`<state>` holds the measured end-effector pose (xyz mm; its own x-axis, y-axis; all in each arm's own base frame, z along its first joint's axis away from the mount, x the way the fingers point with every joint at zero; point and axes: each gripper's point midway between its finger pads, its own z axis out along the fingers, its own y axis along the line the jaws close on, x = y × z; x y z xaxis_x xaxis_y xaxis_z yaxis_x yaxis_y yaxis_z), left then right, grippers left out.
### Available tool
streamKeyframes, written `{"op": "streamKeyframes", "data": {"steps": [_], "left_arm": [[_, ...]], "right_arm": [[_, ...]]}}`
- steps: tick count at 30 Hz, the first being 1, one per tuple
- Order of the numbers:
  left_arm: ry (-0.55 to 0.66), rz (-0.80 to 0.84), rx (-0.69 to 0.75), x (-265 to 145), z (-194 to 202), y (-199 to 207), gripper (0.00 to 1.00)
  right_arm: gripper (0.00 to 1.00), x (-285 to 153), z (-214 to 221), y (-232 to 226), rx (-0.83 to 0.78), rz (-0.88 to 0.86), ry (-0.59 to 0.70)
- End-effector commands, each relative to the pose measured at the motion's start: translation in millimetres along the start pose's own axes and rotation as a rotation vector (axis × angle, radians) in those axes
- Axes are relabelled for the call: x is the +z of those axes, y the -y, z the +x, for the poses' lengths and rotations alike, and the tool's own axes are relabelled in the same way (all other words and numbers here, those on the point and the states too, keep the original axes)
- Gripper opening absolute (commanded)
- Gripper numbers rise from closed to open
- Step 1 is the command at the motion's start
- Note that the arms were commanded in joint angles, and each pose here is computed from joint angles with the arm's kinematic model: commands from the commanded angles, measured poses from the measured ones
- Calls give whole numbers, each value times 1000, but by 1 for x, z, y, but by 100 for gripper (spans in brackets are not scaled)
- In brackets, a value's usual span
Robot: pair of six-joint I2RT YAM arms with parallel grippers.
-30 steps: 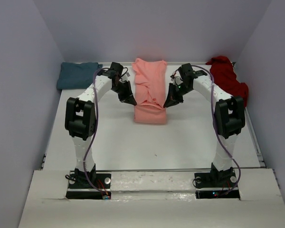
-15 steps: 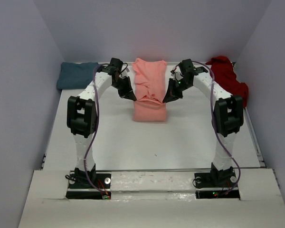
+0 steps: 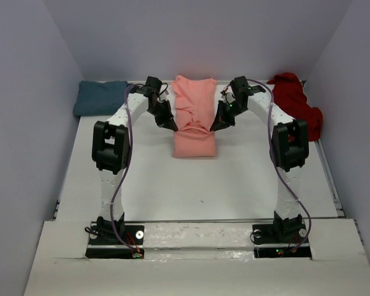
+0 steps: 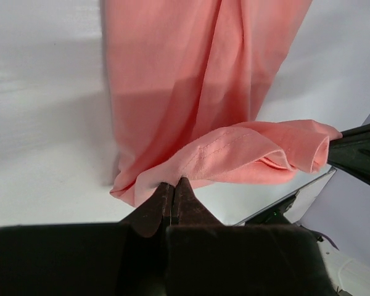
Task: Fold and stack the t-shirts
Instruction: Fold the tshirt
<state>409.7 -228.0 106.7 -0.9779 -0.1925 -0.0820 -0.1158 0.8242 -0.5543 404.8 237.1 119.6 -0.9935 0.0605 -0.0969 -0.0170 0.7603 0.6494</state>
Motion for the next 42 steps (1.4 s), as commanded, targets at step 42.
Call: {"op": "streamKeyframes", "data": {"steps": [42], "left_arm": [[42, 38, 3, 29, -53, 11, 0]], "right_arm": [[0, 13, -60, 18, 12, -38, 73]]}}
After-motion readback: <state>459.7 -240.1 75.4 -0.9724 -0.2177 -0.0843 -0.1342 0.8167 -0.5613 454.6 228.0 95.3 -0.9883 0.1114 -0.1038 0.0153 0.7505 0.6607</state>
